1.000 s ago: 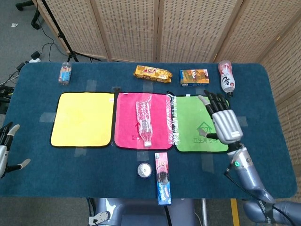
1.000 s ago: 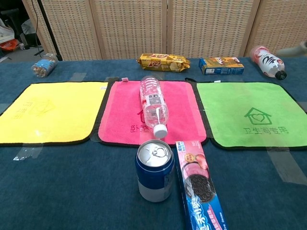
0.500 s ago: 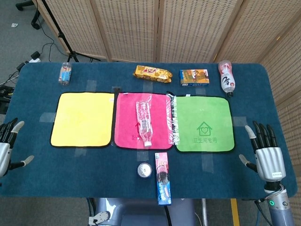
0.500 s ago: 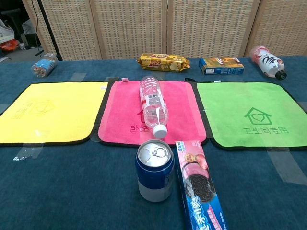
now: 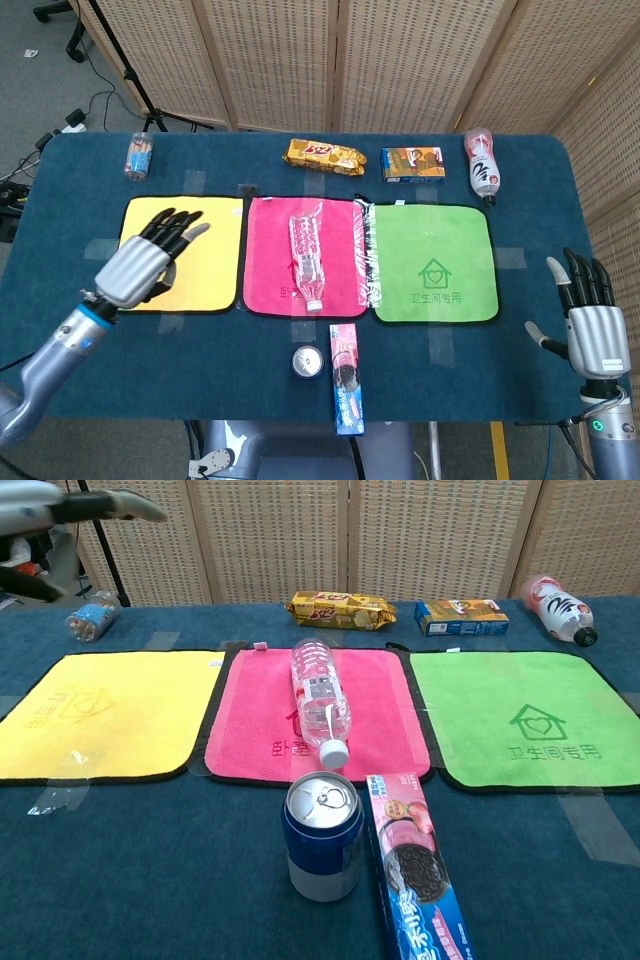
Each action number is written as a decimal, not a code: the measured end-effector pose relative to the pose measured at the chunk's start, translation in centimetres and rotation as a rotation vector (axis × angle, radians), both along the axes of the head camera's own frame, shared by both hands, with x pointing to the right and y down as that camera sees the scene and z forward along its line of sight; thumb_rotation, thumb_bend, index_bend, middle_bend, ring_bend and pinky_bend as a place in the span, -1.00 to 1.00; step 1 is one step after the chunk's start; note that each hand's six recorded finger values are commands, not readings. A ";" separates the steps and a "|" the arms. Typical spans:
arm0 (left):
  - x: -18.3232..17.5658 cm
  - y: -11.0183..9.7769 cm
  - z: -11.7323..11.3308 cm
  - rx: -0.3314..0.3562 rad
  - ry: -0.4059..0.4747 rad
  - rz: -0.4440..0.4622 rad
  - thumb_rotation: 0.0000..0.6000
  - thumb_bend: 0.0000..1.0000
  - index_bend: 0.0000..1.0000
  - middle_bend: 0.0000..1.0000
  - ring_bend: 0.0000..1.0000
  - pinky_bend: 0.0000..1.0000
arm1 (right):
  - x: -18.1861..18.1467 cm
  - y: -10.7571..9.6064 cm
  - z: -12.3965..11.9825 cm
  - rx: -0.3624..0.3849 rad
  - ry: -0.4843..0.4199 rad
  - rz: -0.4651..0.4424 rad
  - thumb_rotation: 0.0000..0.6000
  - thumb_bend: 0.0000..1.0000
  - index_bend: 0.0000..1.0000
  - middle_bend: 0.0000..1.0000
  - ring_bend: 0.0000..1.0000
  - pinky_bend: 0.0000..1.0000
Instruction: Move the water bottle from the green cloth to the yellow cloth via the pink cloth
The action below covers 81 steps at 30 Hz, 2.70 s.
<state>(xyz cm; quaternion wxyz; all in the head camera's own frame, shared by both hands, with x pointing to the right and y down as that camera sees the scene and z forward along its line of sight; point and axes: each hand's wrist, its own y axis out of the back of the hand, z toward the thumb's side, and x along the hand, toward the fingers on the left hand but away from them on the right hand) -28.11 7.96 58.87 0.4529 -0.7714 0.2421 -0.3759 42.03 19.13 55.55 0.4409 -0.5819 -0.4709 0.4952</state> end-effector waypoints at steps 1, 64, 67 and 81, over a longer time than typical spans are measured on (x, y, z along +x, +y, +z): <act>1.7 -0.4 0.4 -0.001 -0.008 0.032 1.00 1.00 -0.82 -1.00 -1.00 -1.00 | 0.1 0.0 -0.1 -0.001 -0.003 0.002 1.00 -1.00 -1.00 -1.00 -1.00 -1.00; 15.6 -1.5 13.2 -0.110 -0.574 0.332 1.00 1.00 -0.06 -0.43 -0.51 -0.59 | 2.3 -0.8 -1.1 -0.033 -0.048 0.095 1.00 -1.00 -1.00 -1.00 -1.00 -1.00; 14.4 -2.0 12.9 -0.103 -0.610 0.312 1.00 1.00 -0.06 -0.42 -0.50 -0.59 | 2.3 -0.8 -0.9 -0.040 -0.047 0.094 1.00 -1.00 -1.00 -1.00 -1.00 -1.00; 10.3 -3.2 12.4 -0.109 -0.721 0.241 1.00 1.00 -0.06 -0.41 -0.50 -0.59 | 1.8 -0.8 -0.6 -0.054 -0.047 0.081 1.00 -1.00 -1.00 -1.00 -1.00 -1.00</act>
